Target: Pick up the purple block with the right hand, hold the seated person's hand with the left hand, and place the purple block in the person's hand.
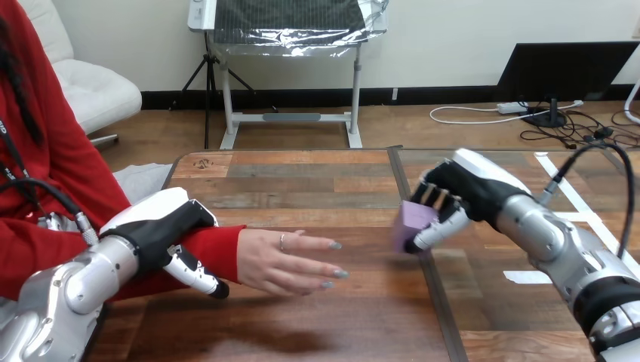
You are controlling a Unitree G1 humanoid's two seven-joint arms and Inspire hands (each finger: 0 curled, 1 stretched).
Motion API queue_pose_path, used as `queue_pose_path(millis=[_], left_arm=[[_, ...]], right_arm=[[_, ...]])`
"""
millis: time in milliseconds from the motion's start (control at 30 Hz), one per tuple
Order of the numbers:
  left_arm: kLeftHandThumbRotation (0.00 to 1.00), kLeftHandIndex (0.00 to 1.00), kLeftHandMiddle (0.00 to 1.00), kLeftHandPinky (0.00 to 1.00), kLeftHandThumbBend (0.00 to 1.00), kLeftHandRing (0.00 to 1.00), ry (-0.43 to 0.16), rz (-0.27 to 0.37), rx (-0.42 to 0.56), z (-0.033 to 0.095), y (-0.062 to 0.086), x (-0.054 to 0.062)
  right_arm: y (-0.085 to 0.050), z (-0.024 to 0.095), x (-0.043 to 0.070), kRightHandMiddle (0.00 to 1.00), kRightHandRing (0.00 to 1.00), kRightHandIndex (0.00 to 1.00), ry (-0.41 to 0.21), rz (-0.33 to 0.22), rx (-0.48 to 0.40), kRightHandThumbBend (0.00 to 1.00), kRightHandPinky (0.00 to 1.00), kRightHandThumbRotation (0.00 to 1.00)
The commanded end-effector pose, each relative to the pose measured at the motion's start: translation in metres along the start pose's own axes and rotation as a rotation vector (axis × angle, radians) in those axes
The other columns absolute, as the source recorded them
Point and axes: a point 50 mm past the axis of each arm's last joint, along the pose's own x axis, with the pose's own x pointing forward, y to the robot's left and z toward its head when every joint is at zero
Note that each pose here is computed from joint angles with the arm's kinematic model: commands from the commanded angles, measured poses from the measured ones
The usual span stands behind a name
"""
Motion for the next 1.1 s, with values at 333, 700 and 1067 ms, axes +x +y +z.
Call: queue_pose_path(millis=[333,700,1067], left_arm=[[0.00,0.40,0.37,0.24,0.81,0.30,-0.278,0.277,0.051,0.075,0.081,0.010],[0.00,0.39,0.36,0.23,0.81,0.29,-0.289,0.289,0.041,0.078,0.083,0.011],[0.00,0.40,0.36,0.22,0.79,0.29,-0.300,0.300,0.038,0.085,0.090,0.011]], right_arm=[[-0.044,0.068,0.004,0.44,0.37,0.46,-0.307,-0.160,0.016,0.77,0.31,0.00],[-0.047,0.079,0.001,0.43,0.37,0.45,-0.367,-0.167,0.023,0.77,0.32,0.00],[-0.046,0.092,0.000,0.42,0.36,0.45,-0.410,-0.160,0.030,0.76,0.30,0.00]])
